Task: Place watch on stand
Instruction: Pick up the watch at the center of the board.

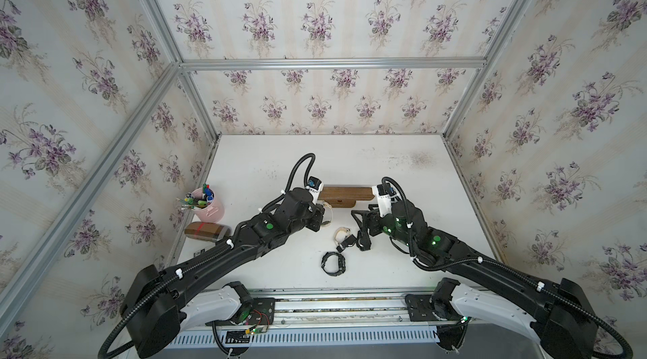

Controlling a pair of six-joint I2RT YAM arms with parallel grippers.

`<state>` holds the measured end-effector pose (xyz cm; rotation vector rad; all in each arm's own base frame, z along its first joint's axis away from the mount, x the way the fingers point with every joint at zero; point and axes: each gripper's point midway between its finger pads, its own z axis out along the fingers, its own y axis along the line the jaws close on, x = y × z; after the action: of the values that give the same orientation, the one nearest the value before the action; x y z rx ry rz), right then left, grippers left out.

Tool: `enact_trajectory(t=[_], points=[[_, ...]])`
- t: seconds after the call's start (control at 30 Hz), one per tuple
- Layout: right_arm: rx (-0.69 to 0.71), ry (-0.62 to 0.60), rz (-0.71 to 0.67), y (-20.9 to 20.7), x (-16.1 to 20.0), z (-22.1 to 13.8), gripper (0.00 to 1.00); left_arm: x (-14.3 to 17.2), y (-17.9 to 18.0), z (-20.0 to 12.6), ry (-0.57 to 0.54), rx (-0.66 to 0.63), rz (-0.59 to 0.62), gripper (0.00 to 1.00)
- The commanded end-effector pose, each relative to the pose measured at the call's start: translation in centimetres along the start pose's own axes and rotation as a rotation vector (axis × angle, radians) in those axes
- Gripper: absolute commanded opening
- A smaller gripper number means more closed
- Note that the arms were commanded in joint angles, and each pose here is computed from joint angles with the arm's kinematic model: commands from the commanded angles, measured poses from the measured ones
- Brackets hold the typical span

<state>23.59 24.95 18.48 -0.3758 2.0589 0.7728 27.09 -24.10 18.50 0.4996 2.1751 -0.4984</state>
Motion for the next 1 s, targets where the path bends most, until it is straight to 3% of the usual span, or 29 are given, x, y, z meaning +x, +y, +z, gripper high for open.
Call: enact_trajectory(t=[0.0,0.2,0.73,0.97], points=[[-0.133,-0.058,-0.065,3.3,-1.8,-0.5,0.77,-2.8,-2.6,-1.0,-0.088,0.158,-0.06,0.01],[-0.235,-0.071,-0.117,6.3,-2.4,-1.0,0.69,-4.5,-4.0,-1.9,-0.135,0.29,-0.099,0.01],[-0.344,-0.06,-0.126,8.9,-3.2,-0.2,0.41,-4.6,-6.3,-2.5,-0.131,0.43,-0.07,0.02],[-0.386,-0.064,-0.13,10.1,-3.7,-0.6,0.1,-3.9,-6.2,-1.6,-0.082,0.415,-0.06,0.01]])
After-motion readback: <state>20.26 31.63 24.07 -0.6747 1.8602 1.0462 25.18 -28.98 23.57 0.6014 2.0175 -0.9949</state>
